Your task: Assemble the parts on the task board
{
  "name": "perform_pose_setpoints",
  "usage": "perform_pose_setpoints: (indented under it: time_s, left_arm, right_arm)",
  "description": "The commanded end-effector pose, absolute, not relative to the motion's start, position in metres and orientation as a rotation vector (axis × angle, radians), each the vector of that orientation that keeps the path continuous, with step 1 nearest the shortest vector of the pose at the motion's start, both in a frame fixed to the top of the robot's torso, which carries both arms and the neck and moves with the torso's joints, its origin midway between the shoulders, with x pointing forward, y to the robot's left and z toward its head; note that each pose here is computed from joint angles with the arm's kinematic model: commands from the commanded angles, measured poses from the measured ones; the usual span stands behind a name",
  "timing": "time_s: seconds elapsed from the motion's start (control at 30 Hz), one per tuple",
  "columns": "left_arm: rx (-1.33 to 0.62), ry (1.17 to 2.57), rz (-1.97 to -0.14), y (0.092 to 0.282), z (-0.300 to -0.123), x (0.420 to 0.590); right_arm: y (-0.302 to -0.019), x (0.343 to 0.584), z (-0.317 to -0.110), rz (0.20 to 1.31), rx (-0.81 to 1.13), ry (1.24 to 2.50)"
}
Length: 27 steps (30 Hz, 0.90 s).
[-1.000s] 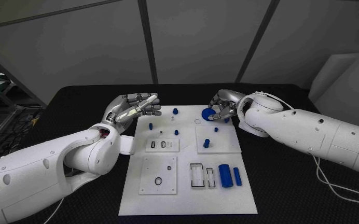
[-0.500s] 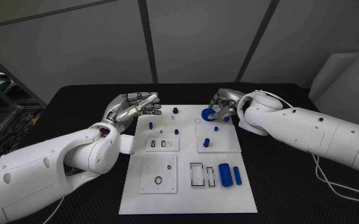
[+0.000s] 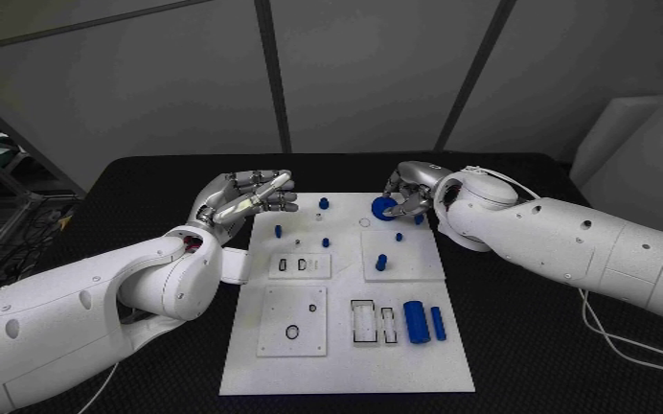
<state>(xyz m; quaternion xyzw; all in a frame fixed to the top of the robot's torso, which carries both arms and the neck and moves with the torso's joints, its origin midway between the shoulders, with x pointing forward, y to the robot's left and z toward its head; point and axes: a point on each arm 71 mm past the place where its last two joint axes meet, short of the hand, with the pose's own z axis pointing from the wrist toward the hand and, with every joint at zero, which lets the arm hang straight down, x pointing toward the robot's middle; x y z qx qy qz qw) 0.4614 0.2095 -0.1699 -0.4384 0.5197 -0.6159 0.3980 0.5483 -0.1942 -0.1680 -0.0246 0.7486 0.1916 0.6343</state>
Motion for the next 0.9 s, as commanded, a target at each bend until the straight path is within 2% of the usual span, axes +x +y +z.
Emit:
perform_pose_setpoints:
  time_s: [0.03,0.23,0.47,0.9]
  left_arm:
    - [-1.096,1.323,-1.575,0.208,-0.168,0.461]
    - [-1.097,1.324,-1.574,0.208,-0.169,0.461]
    - [-1.098,1.325,-1.573,0.209,-0.169,0.461]
    - [-1.094,1.326,-1.551,0.214,-0.169,0.463]
  right_arm:
    - [-0.192,0.548,-0.167,0.415,-0.097,1.707]
    - [-0.190,0.547,-0.168,0.421,-0.102,1.718]
    - [-0.178,0.537,-0.159,0.484,-0.103,1.645]
    - [-0.130,0.515,-0.142,0.585,-0.149,1.522]
